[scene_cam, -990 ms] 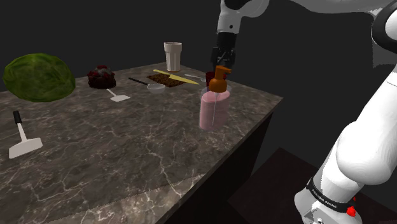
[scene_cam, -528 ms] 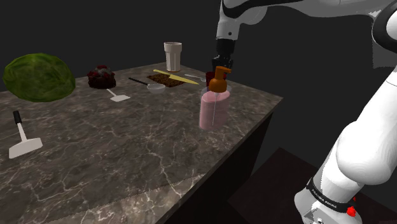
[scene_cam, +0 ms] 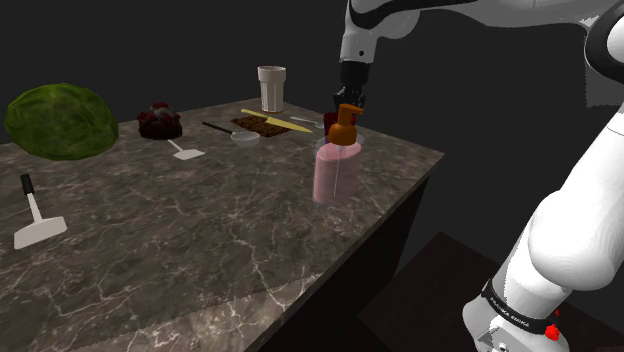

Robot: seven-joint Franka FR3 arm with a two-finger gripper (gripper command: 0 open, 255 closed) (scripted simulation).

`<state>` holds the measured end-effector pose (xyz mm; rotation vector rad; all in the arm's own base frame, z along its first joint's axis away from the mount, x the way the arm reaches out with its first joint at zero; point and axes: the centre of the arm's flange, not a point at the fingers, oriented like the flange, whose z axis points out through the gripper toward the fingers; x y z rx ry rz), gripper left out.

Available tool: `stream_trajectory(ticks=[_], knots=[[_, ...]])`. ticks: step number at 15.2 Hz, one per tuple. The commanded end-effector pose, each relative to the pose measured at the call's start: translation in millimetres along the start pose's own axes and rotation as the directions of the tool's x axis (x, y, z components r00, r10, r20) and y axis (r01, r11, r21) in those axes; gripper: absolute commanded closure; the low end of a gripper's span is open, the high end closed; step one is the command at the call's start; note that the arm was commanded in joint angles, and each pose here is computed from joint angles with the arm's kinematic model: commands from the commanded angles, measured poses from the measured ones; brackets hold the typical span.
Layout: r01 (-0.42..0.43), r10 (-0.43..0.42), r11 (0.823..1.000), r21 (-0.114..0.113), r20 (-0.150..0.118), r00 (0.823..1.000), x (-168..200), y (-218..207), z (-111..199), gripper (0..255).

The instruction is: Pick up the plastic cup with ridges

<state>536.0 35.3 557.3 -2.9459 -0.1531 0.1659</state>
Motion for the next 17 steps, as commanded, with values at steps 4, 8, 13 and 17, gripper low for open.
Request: stream_trajectory(ticks=[4, 8, 13, 17], knots=[[0.000, 0.000, 1.000, 0.000, 0.000, 1.000, -2, -4, -21, 255], [0.000, 0.000, 1.000, 0.000, 0.000, 1.000, -5, -8, -42, 255], [0.000, 0.000, 1.000, 0.000, 0.000, 1.000, -7, -13, -68, 255], [0.000, 0.000, 1.000, 0.000, 0.000, 1.000, -8, -15, -79, 255]])
